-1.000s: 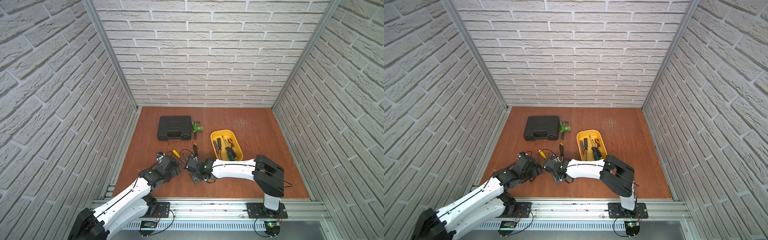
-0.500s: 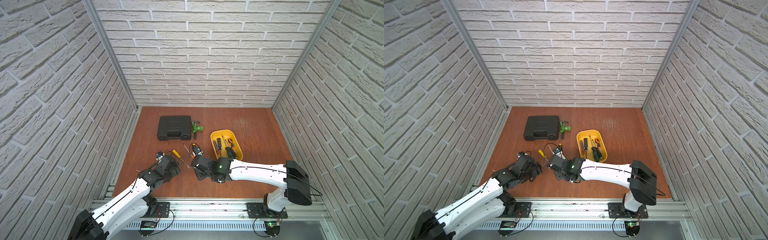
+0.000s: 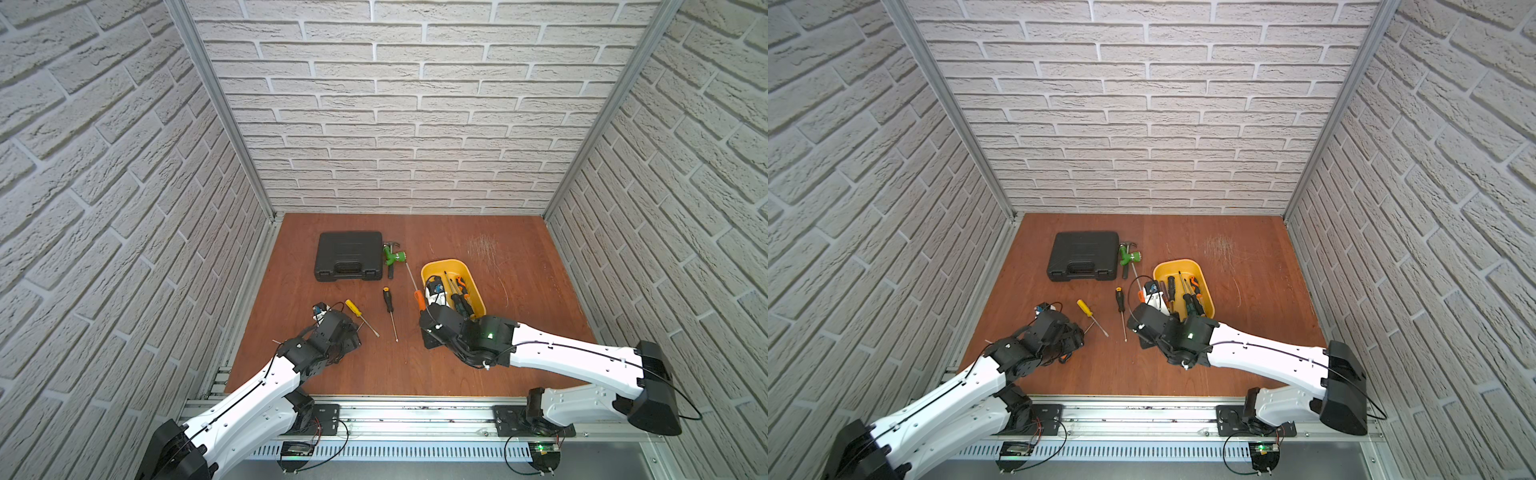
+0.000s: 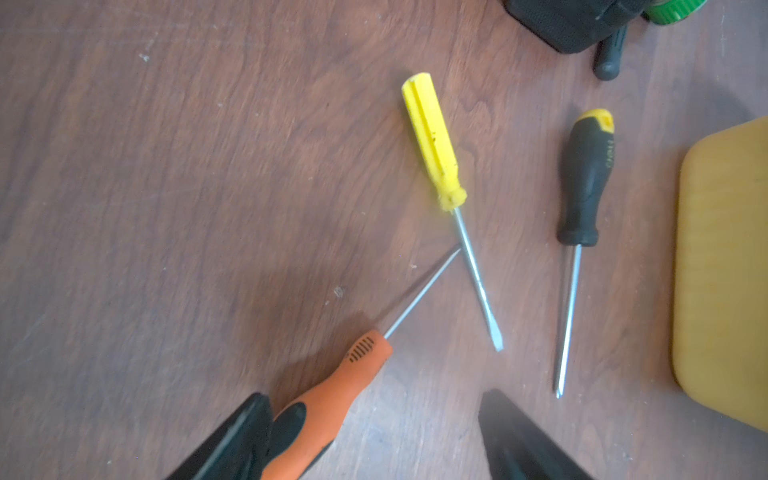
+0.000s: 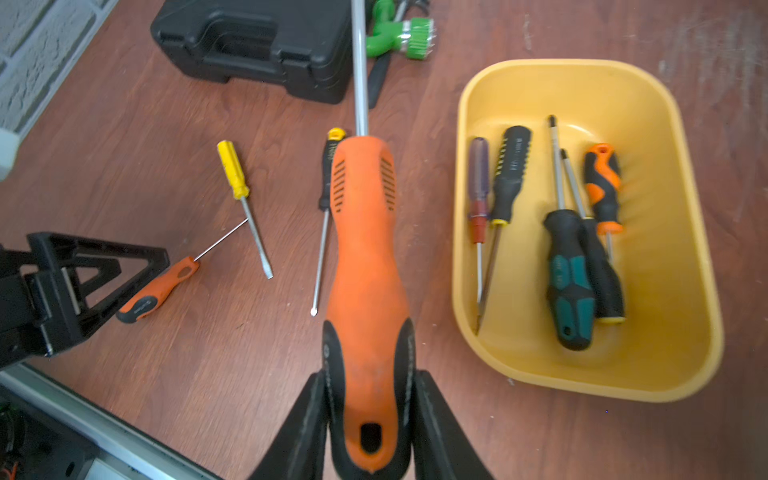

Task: Put the screwdriver on the desktop into the storage box
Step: Place the screwdriver in the storage box.

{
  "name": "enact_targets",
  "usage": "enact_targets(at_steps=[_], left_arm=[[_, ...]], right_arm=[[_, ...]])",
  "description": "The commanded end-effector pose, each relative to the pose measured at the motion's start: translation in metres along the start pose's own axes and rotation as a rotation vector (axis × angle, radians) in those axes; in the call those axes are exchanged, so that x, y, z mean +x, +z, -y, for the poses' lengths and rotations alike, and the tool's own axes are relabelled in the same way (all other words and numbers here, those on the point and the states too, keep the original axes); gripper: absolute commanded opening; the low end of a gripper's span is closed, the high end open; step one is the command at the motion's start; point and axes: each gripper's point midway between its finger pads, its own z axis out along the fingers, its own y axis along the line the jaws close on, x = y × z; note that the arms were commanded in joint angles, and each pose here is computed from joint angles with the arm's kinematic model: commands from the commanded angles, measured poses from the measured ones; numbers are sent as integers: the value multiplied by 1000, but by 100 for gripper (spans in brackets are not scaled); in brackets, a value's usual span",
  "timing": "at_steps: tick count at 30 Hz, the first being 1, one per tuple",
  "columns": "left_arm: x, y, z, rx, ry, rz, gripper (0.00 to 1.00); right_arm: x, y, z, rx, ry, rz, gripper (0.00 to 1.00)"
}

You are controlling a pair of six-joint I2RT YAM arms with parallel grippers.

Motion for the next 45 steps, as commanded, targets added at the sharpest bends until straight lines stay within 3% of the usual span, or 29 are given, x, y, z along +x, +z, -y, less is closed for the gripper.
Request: enact_targets(at_steps=[1, 14, 25, 45], left_arm=[[-1, 6, 2, 11, -19, 11, 82], [5, 15, 6, -46, 47, -13, 81], [3, 19, 15, -48, 84, -24, 81], [5, 8, -2, -39, 59, 9, 82]], right_arm=[[-11, -9, 32, 73, 58, 52, 2], [-11, -7, 93, 149, 192, 17, 2], [3, 6, 105, 191, 228, -52, 2], [20, 40, 99, 207, 231, -196, 2]])
